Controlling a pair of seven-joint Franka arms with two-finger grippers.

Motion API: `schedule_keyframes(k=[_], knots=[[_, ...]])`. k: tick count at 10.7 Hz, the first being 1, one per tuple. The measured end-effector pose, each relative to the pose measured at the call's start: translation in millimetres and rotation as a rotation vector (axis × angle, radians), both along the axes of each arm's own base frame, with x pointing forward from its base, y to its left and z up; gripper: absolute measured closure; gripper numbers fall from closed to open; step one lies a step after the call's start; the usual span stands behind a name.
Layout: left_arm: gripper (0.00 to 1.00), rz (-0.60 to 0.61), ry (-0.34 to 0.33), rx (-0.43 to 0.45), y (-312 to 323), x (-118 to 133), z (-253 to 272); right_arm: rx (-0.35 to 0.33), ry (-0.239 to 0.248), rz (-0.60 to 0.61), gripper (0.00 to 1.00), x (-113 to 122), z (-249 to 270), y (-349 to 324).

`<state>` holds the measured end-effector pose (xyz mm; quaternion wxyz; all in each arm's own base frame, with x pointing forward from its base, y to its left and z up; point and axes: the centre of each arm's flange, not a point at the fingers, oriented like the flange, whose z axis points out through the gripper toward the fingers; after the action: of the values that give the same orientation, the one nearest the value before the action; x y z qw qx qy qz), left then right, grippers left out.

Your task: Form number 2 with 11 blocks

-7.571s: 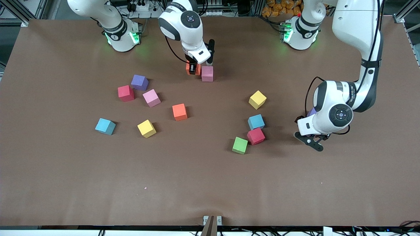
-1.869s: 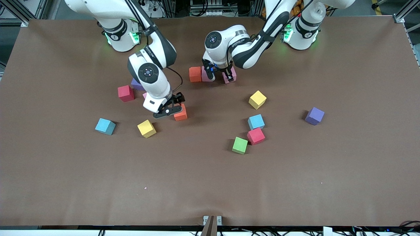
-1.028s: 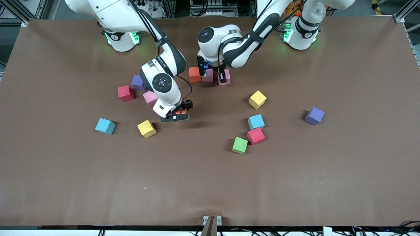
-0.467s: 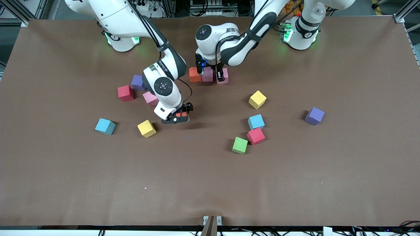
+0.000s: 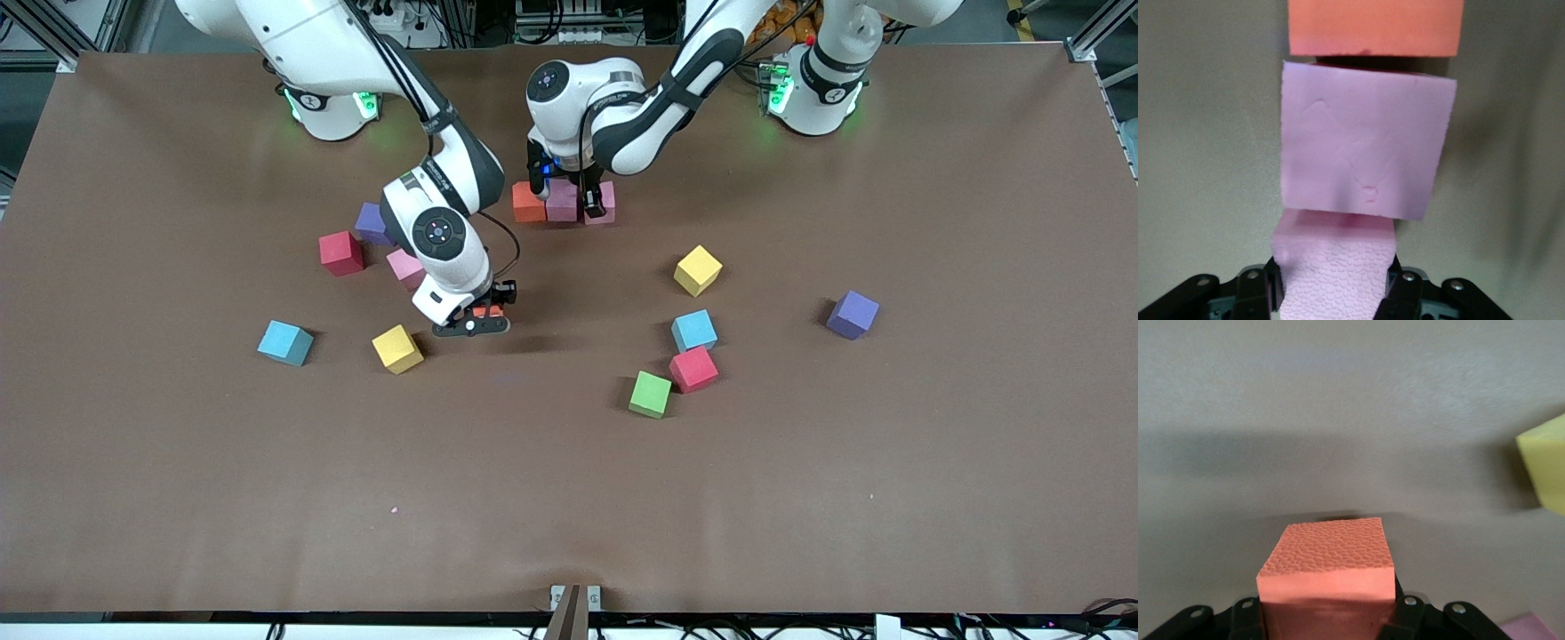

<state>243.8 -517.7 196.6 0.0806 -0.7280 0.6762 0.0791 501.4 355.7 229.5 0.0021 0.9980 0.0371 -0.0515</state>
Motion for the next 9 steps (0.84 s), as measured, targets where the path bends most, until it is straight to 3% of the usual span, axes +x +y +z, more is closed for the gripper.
schedule_keyframes(k=[3,9], knots=[[0.44,-0.034,-0.017,0.006,-1.5,-3.5,-0.6,-0.008,0.017,-0.011,0.41,9.3,24.7,-4.8],[0.44,-0.068,-0.033,0.012,-3.8,-7.2,-1.1,-0.009,0.018,-0.011,0.41,9.2,24.8,-4.7]])
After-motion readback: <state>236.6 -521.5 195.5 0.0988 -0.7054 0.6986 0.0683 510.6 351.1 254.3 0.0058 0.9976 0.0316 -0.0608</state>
